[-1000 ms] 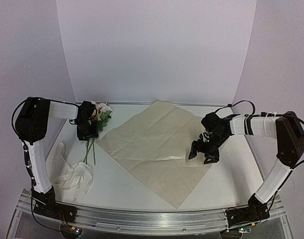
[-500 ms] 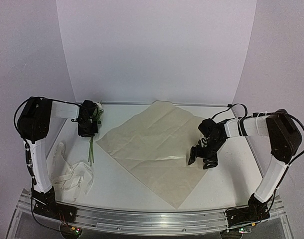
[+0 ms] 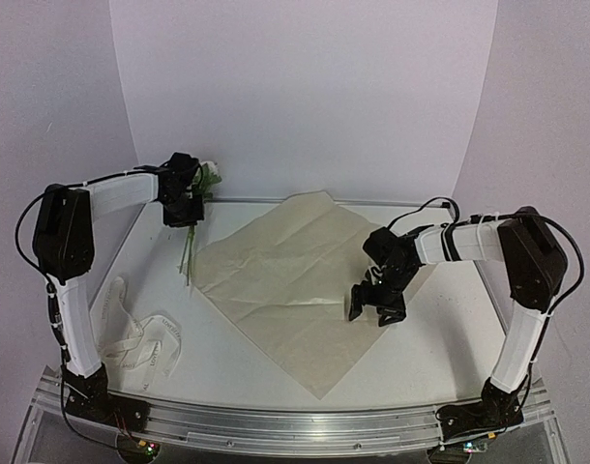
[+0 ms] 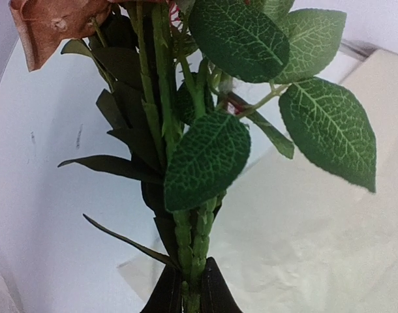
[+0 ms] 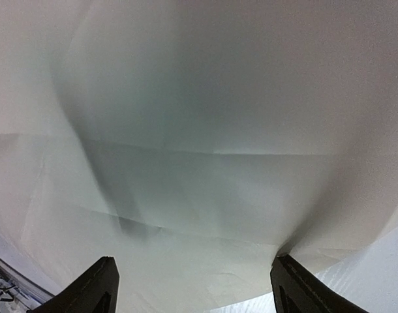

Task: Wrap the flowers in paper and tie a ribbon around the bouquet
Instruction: Pick up the fake flower from the corner of the board, then place the fake flower on the flattened wrapping paper.

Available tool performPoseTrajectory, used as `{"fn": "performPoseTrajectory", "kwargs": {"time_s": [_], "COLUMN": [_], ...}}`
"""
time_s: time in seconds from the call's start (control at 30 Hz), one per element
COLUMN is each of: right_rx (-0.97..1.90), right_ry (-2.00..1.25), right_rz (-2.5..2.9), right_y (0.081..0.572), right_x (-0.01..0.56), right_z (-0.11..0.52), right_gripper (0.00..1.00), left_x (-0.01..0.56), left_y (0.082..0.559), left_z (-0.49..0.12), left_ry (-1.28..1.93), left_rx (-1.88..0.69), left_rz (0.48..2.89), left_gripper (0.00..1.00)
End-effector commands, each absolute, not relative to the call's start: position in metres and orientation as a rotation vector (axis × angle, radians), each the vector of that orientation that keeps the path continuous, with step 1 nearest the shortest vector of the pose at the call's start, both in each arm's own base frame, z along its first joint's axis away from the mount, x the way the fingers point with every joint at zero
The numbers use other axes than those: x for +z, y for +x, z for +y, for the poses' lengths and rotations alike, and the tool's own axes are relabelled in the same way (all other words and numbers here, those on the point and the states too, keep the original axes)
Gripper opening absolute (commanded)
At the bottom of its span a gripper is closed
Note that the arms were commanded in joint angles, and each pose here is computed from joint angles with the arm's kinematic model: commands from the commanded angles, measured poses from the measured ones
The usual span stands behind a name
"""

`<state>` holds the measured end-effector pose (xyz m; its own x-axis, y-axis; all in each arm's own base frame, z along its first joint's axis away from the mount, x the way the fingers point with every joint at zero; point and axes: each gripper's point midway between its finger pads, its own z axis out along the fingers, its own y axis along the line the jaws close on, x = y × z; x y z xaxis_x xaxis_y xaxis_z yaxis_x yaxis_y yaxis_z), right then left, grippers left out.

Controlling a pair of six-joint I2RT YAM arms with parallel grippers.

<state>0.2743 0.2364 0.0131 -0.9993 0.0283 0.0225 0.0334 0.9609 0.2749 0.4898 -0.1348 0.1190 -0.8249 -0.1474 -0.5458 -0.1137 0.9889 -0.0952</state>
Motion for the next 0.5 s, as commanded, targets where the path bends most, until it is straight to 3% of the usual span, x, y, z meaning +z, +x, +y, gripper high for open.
{"fn": "performPoseTrajectory", "kwargs": {"time_s": [0.0,0.27,0.47], "right_rx": [-0.432,-0.539,-0.480], "right_ry": [-0.046,-0.078,-0.204], "right_rz": [-3.038,-3.088,-3.124], "right_y": [0.262,0.262,0.253], "right_x": [0.007,0.061,0.085], "right_z": [0.245,0.245,0.203], "right_gripper": [0.83,0.85,0.88], "left_x": [0.199,0.229,0.212], "left_y": [0.494,0.504,0.504], "left_z": [-0.217,-0.335,-0.418], "left_ry": [-0.124,-0.037,0.028], "left_rx": [-0.263,-0.495,-0.693], "left_rz": [2.392,2.290,2.282], "left_gripper": [0.00,0.00,0.00]}}
